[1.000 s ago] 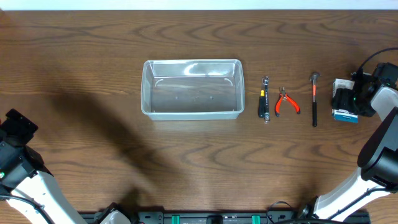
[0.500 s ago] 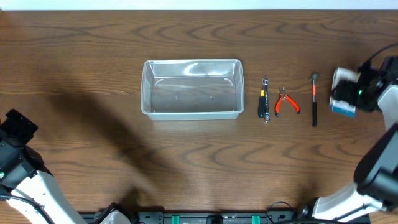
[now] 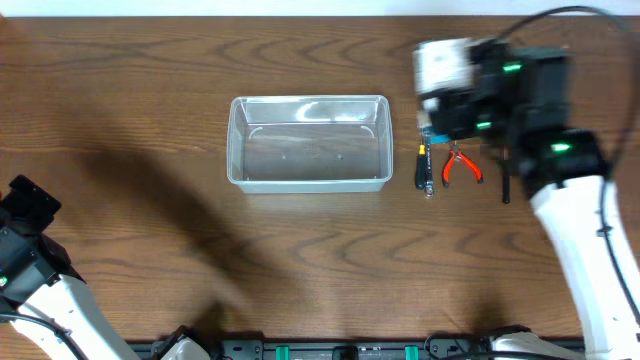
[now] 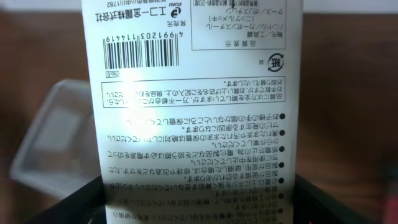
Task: Pack container
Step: 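Carry the box over the container and lower it in upright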
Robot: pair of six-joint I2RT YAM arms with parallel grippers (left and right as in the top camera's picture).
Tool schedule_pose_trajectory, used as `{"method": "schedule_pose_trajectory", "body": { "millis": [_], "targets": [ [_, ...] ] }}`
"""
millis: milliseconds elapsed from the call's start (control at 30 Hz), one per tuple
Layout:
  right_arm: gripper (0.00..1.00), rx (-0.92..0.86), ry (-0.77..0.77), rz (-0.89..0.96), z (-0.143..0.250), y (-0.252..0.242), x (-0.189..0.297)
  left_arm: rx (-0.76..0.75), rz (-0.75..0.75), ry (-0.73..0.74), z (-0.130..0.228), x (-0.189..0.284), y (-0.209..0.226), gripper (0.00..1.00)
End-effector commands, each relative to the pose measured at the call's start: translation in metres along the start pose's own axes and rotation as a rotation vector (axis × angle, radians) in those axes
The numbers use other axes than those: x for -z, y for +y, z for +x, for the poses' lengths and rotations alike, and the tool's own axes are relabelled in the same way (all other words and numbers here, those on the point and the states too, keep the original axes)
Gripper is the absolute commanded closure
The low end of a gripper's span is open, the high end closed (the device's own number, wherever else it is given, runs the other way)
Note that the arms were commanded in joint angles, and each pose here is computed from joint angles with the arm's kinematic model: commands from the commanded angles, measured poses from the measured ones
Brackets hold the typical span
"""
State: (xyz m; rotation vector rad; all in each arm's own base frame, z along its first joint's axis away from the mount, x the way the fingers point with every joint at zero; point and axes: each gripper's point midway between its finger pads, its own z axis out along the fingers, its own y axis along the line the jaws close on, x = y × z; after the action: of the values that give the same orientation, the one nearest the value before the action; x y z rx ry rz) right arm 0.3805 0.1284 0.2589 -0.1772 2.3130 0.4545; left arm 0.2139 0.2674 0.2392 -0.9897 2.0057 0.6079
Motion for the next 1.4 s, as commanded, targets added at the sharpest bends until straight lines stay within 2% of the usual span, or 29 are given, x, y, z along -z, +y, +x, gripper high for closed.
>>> {"method": "schedule_pose_trajectory", "body": {
  "millis": [0, 133, 300, 600, 900, 1167, 1367],
  "targets": [
    [0.56, -0.055, 0.006, 0.051, 0.008, 0.029, -0.01, 0.008, -0.016, -0.027, -0.011, 0.005, 0.004, 0.02],
    [0.54, 0.038, 0.043, 0.068, 0.028, 0.066, -0.037, 0.008, -0.016, -0.027, -0.011, 0.005, 0.004, 0.02],
    [0.6, 0.054, 0.124, 0.061, 0.059, 0.091, -0.081, 0.008, -0.016, -0.027, -0.011, 0.005, 0.004, 0.02],
    [0.63, -0.164, 0.209, 0.191, 0.101, 0.066, -0.154, 0.008, -0.016, -0.027, -0.011, 0.005, 0.004, 0.02],
    [0.64, -0.207, 0.219, 0.295, 0.109, 0.037, -0.161, 0.008, -0.016, -0.027, -0.011, 0.005, 0.004, 0.02],
    [0.56, -0.198, 0.245, 0.336, 0.116, 0.029, -0.157, 0.008, -0.016, -0.027, -0.011, 0.005, 0.004, 0.02],
    [0.39, -0.197, 0.248, 0.336, 0.117, 0.03, -0.157, 0.008, -0.016, -0.027, -0.011, 0.005, 0.004, 0.02]
  ]
}}
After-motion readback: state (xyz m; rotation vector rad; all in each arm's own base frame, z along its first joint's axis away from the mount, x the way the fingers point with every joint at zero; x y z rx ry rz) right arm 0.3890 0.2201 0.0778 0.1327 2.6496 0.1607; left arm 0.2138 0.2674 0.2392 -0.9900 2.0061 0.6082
